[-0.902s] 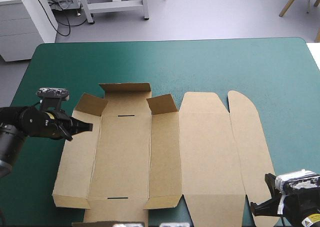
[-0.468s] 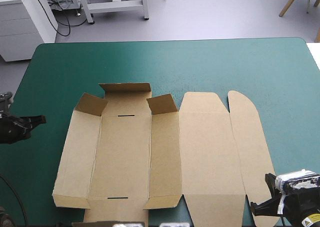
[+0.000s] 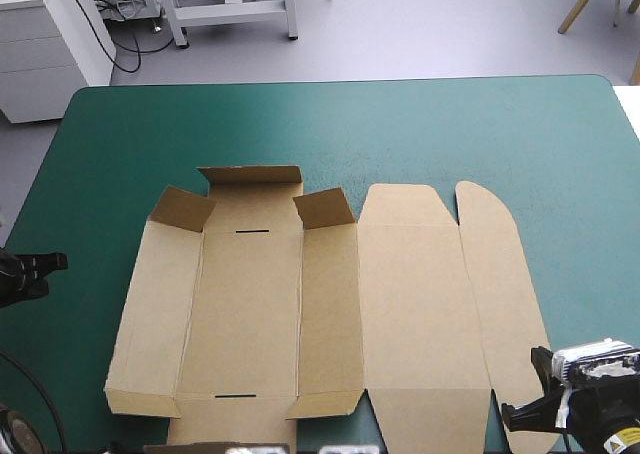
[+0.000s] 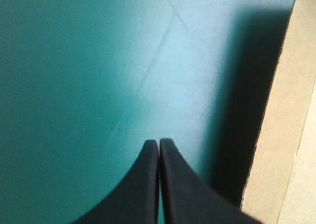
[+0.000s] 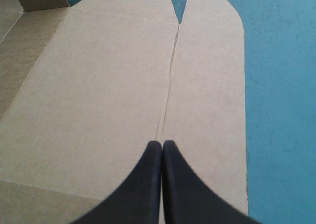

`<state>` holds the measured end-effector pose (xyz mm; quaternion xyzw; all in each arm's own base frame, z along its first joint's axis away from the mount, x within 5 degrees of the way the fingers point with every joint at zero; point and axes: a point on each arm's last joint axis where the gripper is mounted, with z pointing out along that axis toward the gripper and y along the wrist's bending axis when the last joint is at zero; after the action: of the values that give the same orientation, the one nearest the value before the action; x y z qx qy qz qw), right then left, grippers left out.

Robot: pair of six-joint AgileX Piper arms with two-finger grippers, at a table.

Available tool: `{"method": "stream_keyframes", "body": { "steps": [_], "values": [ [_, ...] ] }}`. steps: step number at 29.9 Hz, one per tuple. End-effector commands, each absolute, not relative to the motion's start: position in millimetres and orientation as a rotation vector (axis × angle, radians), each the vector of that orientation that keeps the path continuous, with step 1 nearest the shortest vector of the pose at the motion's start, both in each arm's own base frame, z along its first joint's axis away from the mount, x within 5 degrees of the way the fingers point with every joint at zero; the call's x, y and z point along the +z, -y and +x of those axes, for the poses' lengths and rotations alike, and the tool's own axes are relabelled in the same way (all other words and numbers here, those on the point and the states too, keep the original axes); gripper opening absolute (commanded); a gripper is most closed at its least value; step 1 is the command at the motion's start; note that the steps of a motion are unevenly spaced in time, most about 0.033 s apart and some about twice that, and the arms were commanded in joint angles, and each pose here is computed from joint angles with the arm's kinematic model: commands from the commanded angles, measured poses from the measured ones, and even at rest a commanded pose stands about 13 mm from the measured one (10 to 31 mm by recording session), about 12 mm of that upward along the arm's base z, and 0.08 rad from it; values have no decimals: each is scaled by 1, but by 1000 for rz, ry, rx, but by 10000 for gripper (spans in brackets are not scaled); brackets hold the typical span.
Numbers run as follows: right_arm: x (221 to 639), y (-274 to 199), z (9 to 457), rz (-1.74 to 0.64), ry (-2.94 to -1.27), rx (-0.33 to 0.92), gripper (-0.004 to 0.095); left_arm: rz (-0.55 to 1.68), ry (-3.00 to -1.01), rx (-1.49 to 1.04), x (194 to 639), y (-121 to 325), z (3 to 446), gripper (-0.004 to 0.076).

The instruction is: Fold the box

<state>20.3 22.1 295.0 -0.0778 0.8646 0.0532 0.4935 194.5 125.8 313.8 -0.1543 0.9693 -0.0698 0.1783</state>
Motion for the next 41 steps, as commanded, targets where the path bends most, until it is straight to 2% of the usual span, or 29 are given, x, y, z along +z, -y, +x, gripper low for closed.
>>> {"method": "stream_keyframes", "body": {
  "steps": [1,3,5,8,10,12,14,15,23,29,41],
  "values": [
    [306,-22,23,-176,-2027,122,-19,-431,-2741,-245,325,-119,190,-8],
    [306,-22,23,-176,-2027,122,-19,-434,-2738,-250,325,-119,190,5],
    [306,-22,23,-176,-2027,122,-19,-435,-2738,-250,325,-119,190,63],
    [306,-22,23,-176,-2027,122,-19,-436,-2737,-256,325,-119,190,241],
    [306,-22,23,-176,-2027,122,-19,-480,-2730,-281,324,-118,190,410],
    [306,-22,23,-176,-2027,122,-19,-498,-2735,-303,320,-116,190,545],
    [306,-22,23,-176,-2027,122,-19,-514,-2743,-331,315,-114,189,631],
    [306,-22,23,-176,-2027,122,-19,-529,-2749,-349,311,-113,188,645],
    [306,-22,23,-176,-2027,122,-19,-574,-2812,-573,268,-96,178,640],
    [306,-22,23,-176,-2027,122,-19,-445,-2777,-801,239,-74,170,622],
    [306,-22,23,-173,-2028,124,-20,-122,-2876,-873,227,-32,176,579]
  ]
}}
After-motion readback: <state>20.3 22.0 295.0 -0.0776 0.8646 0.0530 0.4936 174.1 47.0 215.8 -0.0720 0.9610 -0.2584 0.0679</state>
